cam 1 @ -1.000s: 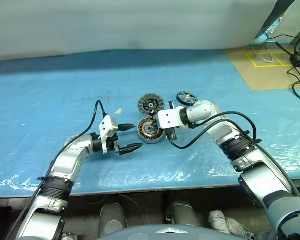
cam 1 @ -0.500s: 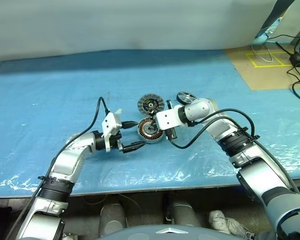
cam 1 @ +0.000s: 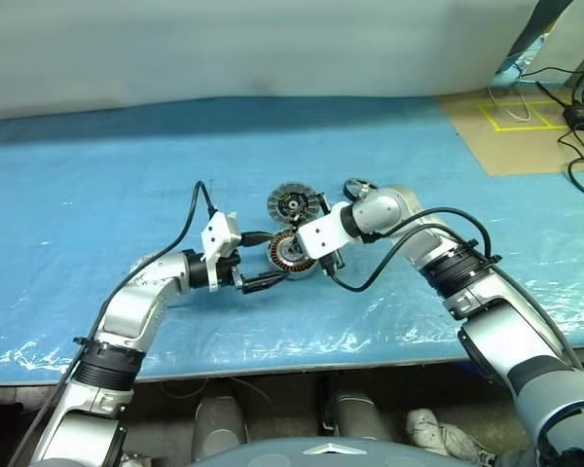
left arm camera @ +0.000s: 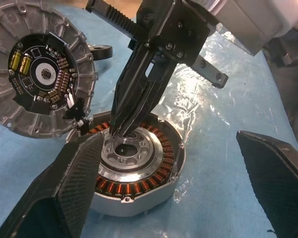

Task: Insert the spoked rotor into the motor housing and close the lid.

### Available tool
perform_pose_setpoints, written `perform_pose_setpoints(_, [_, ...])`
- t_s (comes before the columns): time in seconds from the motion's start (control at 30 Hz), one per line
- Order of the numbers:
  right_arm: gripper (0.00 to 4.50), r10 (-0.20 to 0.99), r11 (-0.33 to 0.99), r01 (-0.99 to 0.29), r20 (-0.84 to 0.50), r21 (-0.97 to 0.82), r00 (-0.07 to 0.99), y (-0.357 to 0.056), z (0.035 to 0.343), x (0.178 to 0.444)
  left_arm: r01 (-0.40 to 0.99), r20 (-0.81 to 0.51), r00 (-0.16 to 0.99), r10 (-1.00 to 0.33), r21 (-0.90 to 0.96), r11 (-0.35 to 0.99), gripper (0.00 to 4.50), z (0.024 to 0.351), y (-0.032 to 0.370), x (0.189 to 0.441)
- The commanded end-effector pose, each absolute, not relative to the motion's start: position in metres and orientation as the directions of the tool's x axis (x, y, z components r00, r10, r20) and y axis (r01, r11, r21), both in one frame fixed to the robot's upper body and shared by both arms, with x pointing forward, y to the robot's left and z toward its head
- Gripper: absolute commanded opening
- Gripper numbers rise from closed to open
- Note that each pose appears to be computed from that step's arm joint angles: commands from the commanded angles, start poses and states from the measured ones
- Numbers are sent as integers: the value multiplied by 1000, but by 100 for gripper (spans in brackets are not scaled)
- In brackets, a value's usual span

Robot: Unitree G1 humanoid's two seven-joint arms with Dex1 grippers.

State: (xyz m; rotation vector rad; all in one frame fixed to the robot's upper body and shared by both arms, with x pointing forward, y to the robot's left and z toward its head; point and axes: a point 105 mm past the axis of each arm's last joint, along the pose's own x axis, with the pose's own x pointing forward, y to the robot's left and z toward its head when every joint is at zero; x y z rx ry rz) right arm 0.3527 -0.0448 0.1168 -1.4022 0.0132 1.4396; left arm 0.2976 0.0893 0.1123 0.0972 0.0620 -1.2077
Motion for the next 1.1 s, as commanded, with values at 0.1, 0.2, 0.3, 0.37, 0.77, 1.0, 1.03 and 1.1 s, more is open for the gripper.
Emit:
perform_pose_setpoints(0.1, [3,602,-502,-597,-749,-626,279,-43,115,355,935,-83,351,-933,73,346,450,117,89,293])
perform_pose_setpoints(0.2, [3,603,-513,-599,-755,-614,258,-42,114,352,935,-83,353,-932,73,348,450,115,88,291])
perform_pose_setpoints(0.3, [3,600,-536,-595,-766,-598,230,-41,113,347,933,-83,357,-930,73,352,450,115,88,292])
perform_pose_setpoints(0.37, [3,586,-562,-581,-779,-589,223,-41,112,344,933,-83,359,-930,74,353,450,117,88,293])
perform_pose_setpoints(0.77, [3,564,-604,-525,-787,-600,250,-36,108,347,931,-78,363,-929,75,357,450,123,85,298])
perform_pose_setpoints(1.0, [137,573,-611,-502,-780,-612,252,-31,107,347,930,-75,366,-928,73,361,450,125,85,299])
perform_pose_setpoints(1.03, [166,576,-606,-509,-779,-611,249,-31,107,347,929,-75,367,-927,73,362,450,125,86,299])
perform_pose_setpoints(1.1, [166,585,-604,-508,-775,-614,240,-30,111,345,929,-76,368,-927,72,363,450,125,86,299])
